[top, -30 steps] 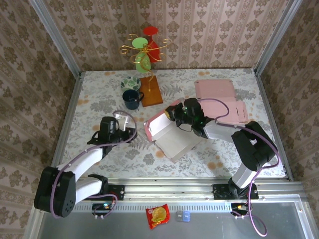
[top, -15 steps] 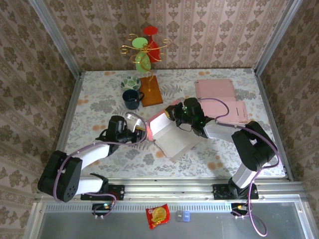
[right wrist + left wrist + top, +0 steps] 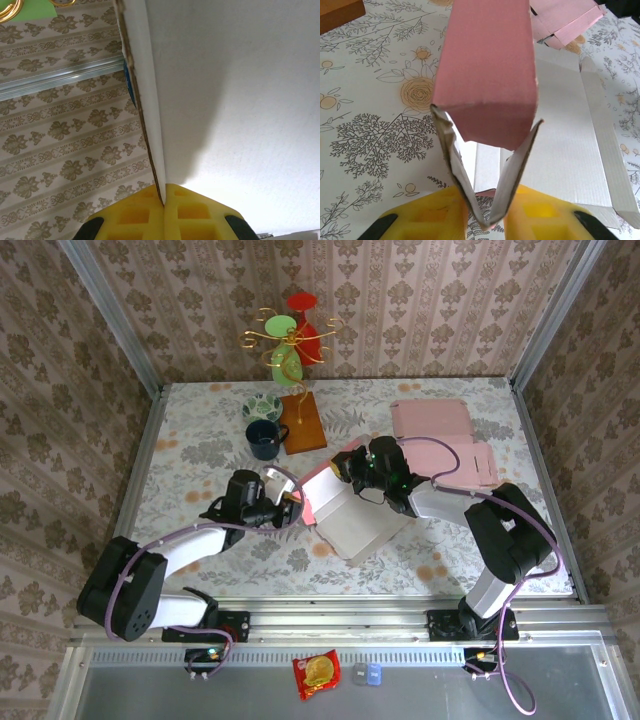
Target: Fold the paper box
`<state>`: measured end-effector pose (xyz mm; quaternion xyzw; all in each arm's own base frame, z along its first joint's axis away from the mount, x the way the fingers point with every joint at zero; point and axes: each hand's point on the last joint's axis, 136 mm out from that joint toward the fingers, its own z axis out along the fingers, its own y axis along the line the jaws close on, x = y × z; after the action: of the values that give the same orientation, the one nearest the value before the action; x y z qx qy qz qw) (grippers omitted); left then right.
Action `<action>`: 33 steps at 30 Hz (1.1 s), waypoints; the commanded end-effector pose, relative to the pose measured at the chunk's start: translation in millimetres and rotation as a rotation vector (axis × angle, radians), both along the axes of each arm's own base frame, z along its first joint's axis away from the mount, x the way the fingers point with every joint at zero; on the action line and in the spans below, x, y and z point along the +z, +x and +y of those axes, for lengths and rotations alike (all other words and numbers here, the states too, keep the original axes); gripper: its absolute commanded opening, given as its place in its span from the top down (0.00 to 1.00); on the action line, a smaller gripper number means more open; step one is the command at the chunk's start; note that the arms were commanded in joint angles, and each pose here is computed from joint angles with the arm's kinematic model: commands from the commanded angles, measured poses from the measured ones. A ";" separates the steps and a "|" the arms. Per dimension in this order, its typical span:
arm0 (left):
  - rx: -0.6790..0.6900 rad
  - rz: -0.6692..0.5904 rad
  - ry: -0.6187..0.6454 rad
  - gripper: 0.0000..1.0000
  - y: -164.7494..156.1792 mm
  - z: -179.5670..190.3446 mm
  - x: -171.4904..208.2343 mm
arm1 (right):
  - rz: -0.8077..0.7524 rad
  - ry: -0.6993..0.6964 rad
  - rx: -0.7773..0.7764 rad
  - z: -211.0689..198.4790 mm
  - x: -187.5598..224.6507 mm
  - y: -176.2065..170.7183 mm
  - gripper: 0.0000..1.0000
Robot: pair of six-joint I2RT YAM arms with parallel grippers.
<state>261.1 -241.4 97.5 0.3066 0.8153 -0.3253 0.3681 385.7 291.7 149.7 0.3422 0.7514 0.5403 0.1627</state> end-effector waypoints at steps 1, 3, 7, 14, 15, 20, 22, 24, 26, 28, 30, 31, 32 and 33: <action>0.001 -0.052 -0.020 0.76 5.0 -8.2 14.3 | -0.032 0.016 0.010 7.2 10.3 3.9 1.00; 0.015 -0.051 -0.020 0.80 6.3 -8.7 15.4 | -0.039 0.017 0.007 6.9 12.9 4.7 1.00; 0.053 -0.047 -0.024 0.78 8.6 -10.2 17.1 | -0.054 0.021 -0.013 4.4 17.3 5.5 1.00; 0.083 -0.066 -0.023 0.74 8.4 -11.1 23.8 | -0.068 0.039 -0.034 4.0 21.8 6.3 1.00; 0.077 -0.066 -0.020 0.74 7.1 -10.9 23.6 | -0.068 0.038 -0.034 4.0 21.3 6.9 1.00; 0.021 -0.059 -0.012 0.70 -3.2 -12.7 24.7 | -0.068 0.041 -0.029 3.8 21.6 7.5 1.00; 0.006 -0.056 -0.011 0.68 -7.0 -12.7 24.3 | -0.067 0.041 -0.029 3.3 21.4 7.8 1.00; 0.000 -0.055 -0.009 0.68 -8.7 -12.4 23.4 | -0.070 0.043 -0.029 3.3 22.4 8.3 1.00; -0.006 -0.052 -0.011 0.70 -9.1 -13.4 23.3 | -0.069 0.043 -0.027 3.7 21.9 8.0 1.00; -0.011 -0.048 -0.019 0.71 -8.3 -15.8 24.4 | -0.072 0.048 -0.029 3.7 22.2 8.4 1.00; -0.013 -0.040 -0.024 0.70 -7.8 -18.0 24.9 | -0.076 0.049 -0.031 3.5 22.1 9.3 1.00; -0.012 -0.041 -0.025 0.67 -7.4 -18.9 26.2 | -0.083 0.053 -0.035 3.4 23.8 10.5 1.00; -0.007 -0.048 -0.023 0.65 -7.1 -19.1 27.4 | -0.091 0.057 -0.037 3.2 25.5 11.2 1.00; -0.003 -0.051 -0.019 0.64 -7.1 -18.7 27.4 | -0.099 0.062 -0.039 3.4 27.2 12.1 1.00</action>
<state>255.8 -249.4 111.1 0.2978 0.8157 -0.3117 0.3858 391.0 292.0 158.6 0.3438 0.7388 0.5506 0.1814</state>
